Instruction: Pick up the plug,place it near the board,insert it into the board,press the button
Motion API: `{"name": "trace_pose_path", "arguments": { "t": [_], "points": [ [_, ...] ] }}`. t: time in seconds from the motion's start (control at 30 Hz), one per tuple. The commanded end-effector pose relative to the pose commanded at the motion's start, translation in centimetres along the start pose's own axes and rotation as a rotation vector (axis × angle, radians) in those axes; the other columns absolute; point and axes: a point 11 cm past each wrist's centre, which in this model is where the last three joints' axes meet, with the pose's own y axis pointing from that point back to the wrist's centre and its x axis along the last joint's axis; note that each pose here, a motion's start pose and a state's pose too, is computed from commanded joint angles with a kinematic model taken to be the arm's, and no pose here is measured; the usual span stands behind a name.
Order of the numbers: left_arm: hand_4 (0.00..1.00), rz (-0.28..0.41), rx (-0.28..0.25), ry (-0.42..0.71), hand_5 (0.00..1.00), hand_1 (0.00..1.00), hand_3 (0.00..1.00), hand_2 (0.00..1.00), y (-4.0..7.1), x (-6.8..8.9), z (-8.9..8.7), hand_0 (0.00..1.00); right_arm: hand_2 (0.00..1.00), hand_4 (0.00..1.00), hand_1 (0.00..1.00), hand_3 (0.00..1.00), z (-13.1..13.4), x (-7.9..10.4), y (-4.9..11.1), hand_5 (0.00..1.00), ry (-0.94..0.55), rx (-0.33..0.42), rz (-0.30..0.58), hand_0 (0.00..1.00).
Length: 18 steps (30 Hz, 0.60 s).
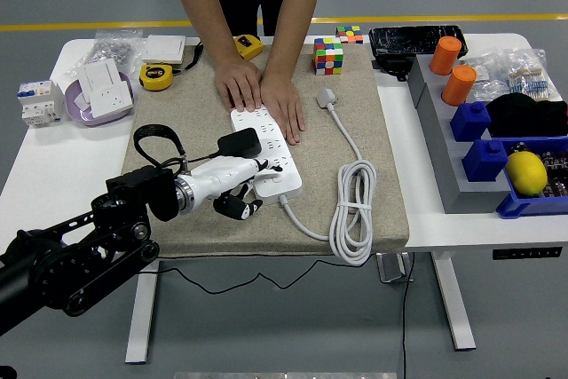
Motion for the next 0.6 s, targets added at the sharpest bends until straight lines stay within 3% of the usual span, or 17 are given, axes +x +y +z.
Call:
{"name": "trace_pose_path", "arguments": {
  "t": [0.6],
  "points": [
    [0.61,-0.032,0.023,-0.012,0.002,0.025,0.866,0.147,-0.21,-0.97,-0.61,0.147,0.842,0.998,0.896,0.844,0.12,0.11,0.01,0.914,0.003,-0.001,0.001,0.958]
  ]
}}
